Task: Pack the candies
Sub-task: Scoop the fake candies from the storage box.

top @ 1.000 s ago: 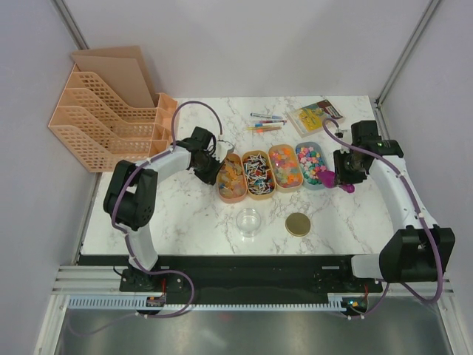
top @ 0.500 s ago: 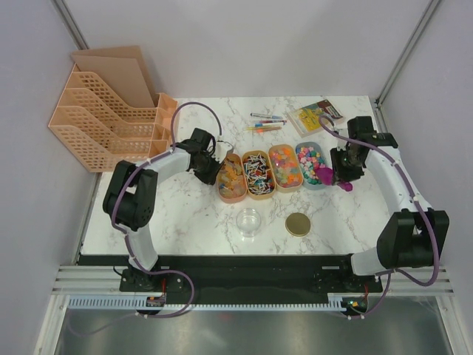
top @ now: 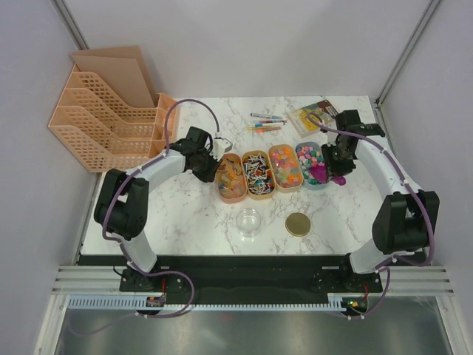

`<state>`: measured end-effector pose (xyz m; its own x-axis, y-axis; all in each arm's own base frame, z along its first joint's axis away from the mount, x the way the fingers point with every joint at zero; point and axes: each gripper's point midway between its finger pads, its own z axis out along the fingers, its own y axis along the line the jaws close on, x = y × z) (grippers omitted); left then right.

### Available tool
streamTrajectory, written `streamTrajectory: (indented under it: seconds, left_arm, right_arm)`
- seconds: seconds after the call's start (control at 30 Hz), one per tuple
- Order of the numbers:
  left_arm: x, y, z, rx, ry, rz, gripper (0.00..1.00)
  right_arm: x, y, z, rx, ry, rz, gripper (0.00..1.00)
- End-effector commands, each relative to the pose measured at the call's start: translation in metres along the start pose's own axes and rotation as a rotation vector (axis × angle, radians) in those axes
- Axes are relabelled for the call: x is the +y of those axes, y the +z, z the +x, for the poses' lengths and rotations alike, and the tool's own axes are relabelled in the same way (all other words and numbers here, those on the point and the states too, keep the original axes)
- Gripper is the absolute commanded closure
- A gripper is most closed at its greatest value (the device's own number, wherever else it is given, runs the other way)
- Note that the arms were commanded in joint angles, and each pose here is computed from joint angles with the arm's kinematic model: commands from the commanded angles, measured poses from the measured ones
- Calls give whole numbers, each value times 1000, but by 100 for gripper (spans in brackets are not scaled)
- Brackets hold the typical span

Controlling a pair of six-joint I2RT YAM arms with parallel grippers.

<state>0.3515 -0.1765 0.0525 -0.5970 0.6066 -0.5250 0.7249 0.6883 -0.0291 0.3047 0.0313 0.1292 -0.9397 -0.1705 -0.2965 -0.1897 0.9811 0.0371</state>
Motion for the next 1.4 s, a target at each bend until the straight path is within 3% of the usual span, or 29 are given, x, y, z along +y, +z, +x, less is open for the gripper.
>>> streamTrajectory:
  seconds: [0.0,0.8,1.37]
  left_arm:
    - [-4,-15,-7,-38,16,-8,76]
    - [5,4,-4,6,-3,-2,75]
    - [14,7,18,51,-12,-20,66]
  right_arm:
    - [1,0,-11,1,-18,3,100]
    - [5,52,-37,76,5,-51,100]
    - [12,74,-19,138,-9,-115,100]
